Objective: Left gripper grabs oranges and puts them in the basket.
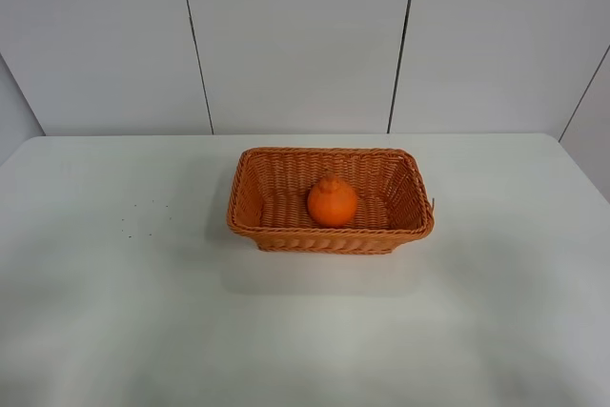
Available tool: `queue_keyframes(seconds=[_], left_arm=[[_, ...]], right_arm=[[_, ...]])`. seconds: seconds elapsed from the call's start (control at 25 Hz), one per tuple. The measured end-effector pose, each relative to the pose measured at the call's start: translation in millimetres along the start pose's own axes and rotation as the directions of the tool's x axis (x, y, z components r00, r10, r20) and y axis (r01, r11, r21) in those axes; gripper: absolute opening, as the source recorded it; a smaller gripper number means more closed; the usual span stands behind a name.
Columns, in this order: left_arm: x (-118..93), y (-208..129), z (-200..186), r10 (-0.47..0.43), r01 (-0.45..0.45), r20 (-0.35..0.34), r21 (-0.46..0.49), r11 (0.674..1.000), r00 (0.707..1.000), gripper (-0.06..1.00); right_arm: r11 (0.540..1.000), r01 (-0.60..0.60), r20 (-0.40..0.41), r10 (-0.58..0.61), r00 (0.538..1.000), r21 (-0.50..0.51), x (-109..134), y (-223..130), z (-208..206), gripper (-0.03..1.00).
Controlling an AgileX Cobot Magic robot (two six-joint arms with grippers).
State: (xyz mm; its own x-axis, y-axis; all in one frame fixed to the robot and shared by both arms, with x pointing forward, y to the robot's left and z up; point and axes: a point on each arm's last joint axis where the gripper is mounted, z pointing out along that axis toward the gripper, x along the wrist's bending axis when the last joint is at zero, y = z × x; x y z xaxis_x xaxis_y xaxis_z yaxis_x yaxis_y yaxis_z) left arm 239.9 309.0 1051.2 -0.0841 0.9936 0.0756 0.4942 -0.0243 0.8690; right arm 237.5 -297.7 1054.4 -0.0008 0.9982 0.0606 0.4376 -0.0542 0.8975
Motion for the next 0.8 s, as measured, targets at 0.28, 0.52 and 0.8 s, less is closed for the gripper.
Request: queue_keyframes(seconds=[0.28,0.52,0.8], left_arm=[[0.3,-3.0,-5.4,0.003,-0.003,-0.002,-0.043,0.999,1.0,0.86],[0.3,-3.0,-5.4,0.003,-0.003,-0.002,-0.043,0.999,1.0,0.86],[0.3,-3.0,-5.4,0.003,-0.003,-0.002,-0.043,0.999,1.0,0.86]], right_arm=[[1.0,0.0,0.0,0.0,1.0,0.0,0.0,0.0,0.0,0.69],[1.0,0.0,0.0,0.0,1.0,0.0,0.0,0.0,0.0,0.69],[1.0,0.0,0.0,0.0,1.0,0.0,0.0,0.0,0.0,0.69]])
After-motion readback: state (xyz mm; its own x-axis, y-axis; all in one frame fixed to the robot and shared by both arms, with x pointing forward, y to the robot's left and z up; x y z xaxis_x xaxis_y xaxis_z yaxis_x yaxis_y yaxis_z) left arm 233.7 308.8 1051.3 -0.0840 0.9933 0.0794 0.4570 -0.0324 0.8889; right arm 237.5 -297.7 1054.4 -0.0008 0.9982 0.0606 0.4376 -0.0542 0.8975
